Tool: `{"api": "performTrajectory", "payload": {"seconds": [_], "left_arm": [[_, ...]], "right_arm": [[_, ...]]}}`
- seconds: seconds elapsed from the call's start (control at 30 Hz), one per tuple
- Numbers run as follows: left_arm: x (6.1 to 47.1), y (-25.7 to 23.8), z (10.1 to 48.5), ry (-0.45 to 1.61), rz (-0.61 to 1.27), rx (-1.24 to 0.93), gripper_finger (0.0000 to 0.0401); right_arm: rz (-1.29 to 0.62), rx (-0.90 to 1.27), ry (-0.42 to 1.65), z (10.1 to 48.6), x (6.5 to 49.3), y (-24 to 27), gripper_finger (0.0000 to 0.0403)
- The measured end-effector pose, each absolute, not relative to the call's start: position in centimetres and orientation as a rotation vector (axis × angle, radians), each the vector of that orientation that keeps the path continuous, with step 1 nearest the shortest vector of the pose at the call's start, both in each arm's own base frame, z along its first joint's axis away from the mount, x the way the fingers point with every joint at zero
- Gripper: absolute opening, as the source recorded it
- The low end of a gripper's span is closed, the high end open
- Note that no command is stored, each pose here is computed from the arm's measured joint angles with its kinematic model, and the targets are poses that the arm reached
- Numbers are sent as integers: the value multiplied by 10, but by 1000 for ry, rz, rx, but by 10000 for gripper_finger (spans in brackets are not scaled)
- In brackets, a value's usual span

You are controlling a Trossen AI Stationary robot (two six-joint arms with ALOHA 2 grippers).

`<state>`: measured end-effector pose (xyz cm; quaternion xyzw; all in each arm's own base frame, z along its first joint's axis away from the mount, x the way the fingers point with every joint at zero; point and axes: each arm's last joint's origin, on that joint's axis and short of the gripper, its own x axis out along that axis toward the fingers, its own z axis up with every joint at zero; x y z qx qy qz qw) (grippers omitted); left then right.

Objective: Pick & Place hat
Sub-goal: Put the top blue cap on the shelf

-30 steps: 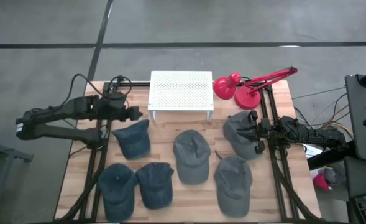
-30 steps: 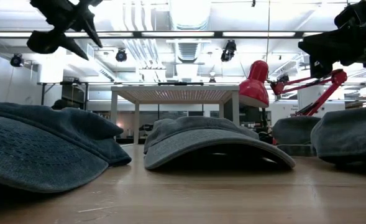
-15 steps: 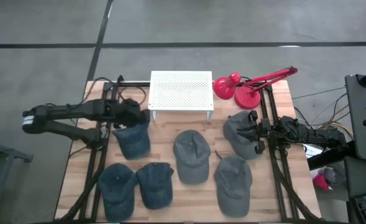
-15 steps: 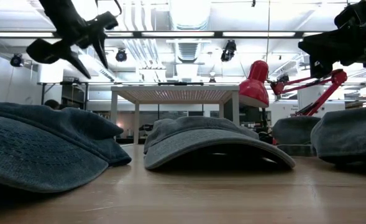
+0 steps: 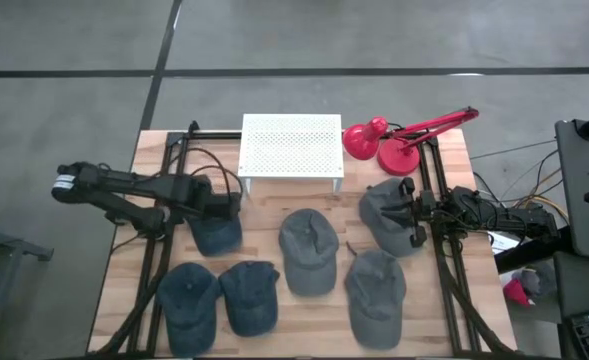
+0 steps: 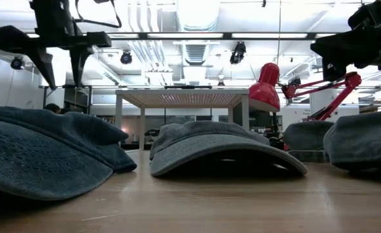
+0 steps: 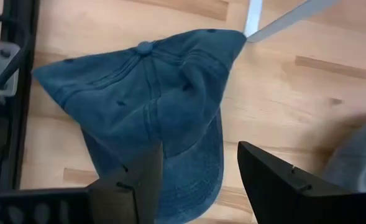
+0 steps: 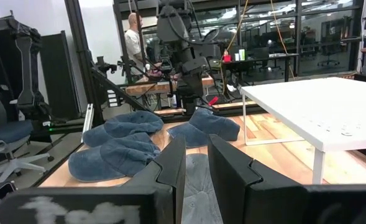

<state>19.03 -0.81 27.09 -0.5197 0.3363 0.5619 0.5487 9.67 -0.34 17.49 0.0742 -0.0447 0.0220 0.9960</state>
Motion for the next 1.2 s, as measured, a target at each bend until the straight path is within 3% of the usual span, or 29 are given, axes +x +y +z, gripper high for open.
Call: {"api": "performTrajectory", "payload": {"seconds": [0.63,1.2], "left_arm": [[217,-15,235,959,1450,-1104,200],[200,-14,217,939,1549,-1178,200]], "right_arm": [[44,149,-89,175,97,-3,63],[44,149,-89,175,97,-3,63]]}}
